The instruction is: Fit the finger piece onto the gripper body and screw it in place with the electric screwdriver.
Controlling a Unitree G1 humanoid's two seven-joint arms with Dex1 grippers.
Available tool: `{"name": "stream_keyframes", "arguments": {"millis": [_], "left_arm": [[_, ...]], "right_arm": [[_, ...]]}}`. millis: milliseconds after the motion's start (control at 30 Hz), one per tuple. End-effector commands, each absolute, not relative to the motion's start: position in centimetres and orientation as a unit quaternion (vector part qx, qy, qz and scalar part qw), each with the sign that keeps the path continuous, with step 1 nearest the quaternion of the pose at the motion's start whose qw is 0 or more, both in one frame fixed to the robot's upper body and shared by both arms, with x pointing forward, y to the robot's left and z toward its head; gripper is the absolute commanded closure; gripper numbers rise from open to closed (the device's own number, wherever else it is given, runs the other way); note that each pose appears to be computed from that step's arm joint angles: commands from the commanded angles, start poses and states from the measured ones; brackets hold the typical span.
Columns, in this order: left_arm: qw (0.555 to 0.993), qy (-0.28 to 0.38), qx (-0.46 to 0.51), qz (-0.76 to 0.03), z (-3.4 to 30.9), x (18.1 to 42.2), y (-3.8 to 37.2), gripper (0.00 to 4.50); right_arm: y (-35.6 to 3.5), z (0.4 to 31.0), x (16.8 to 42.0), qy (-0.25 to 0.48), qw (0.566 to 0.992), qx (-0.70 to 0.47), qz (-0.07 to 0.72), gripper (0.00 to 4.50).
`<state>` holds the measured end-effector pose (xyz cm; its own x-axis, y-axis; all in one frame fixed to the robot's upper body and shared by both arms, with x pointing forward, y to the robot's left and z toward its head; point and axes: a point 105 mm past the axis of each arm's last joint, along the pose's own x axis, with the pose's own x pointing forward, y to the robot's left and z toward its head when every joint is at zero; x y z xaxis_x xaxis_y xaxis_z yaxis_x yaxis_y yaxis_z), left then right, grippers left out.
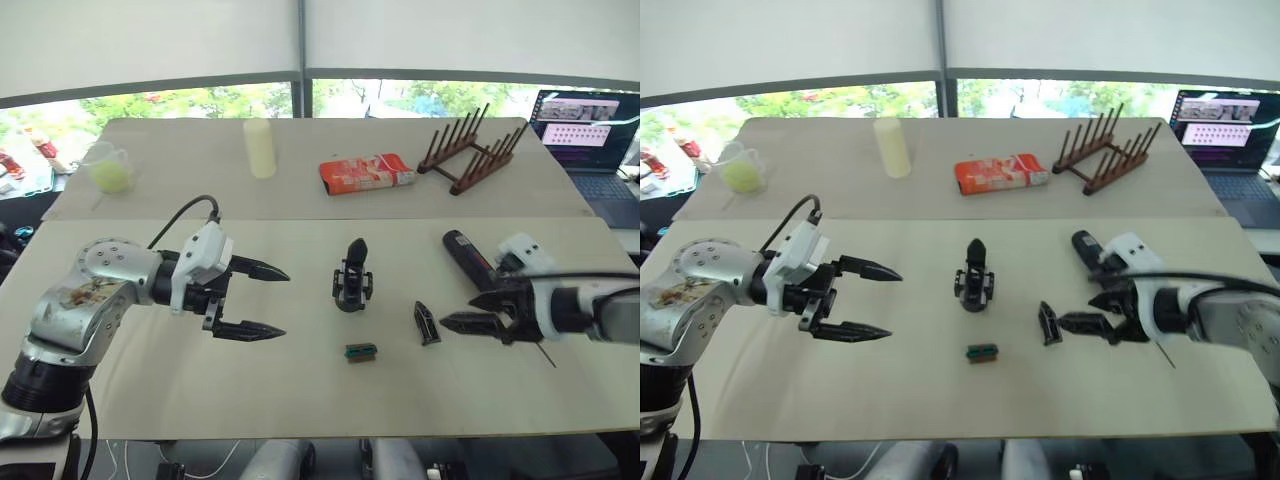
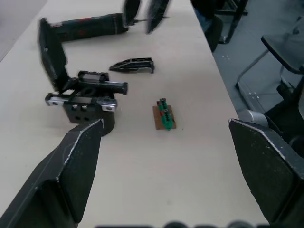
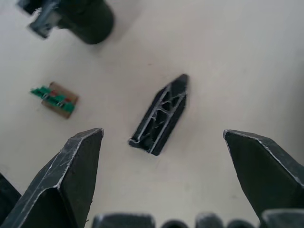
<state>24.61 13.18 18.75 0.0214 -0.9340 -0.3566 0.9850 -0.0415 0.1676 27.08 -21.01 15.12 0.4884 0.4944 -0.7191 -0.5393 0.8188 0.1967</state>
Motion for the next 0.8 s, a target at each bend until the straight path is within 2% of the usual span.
{"name": "stream_keyframes", "arguments": {"millis": [33,267,700,800], "left_arm": [[0.681,0.037,0.214,-0.699,19.2,24.3,12.4,0.05],[0.679,0.017,0.213,-0.702,19.1,24.4,11.2,0.05],[0.679,0.009,0.223,-0.699,18.7,24.8,10.8,0.05],[0.679,0.008,0.222,-0.699,18.7,24.8,10.7,0.00]], "right_arm": [[-21.6,14.2,27.5,0.454,0.849,-0.010,0.271,0.00],[-21.0,12.6,27.1,0.503,0.822,0.001,0.266,0.00],[-18.2,12.3,27.1,0.503,0.812,-0.008,0.296,0.00],[-18.1,11.9,26.7,0.509,0.808,-0.019,0.297,0.84]]}}
